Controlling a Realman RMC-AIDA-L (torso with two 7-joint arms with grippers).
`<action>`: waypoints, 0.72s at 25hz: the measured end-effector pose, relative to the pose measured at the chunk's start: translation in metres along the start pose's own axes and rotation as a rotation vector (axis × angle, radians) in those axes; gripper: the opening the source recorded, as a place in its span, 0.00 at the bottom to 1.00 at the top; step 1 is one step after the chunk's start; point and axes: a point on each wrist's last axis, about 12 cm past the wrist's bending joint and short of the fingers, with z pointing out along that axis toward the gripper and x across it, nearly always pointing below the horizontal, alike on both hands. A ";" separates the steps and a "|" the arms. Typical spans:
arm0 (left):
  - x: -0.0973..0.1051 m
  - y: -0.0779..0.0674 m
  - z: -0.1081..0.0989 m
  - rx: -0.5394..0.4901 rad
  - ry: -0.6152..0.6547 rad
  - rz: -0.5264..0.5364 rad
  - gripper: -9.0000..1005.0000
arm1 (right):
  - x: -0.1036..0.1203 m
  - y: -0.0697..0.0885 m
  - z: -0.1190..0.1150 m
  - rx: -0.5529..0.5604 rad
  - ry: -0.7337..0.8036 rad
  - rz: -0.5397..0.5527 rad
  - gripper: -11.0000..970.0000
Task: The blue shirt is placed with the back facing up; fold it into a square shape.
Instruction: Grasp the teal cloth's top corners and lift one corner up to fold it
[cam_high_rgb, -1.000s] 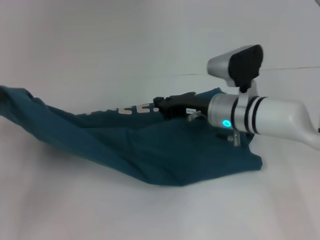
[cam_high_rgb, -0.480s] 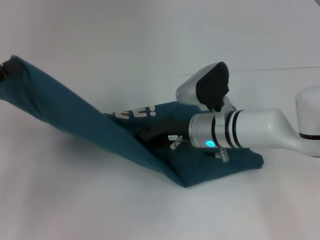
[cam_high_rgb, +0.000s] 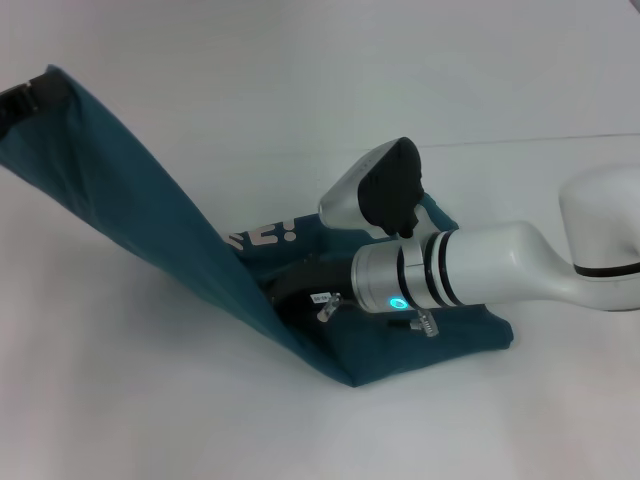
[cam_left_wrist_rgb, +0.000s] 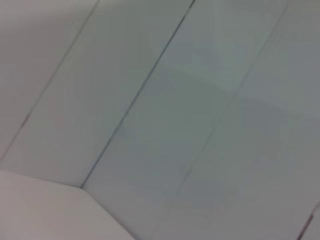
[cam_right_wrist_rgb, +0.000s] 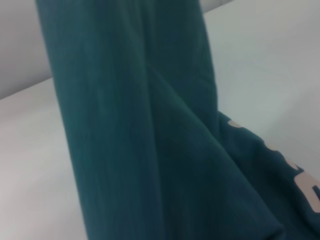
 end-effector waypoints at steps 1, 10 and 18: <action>-0.001 -0.001 0.003 0.008 0.006 0.004 0.02 | -0.001 0.001 0.001 -0.004 0.001 0.001 0.03; -0.001 -0.006 0.033 0.086 0.037 0.001 0.02 | -0.010 0.014 0.009 -0.051 0.017 0.023 0.03; 0.006 -0.008 0.058 0.135 0.053 -0.003 0.02 | -0.010 0.020 0.011 -0.080 0.007 0.061 0.03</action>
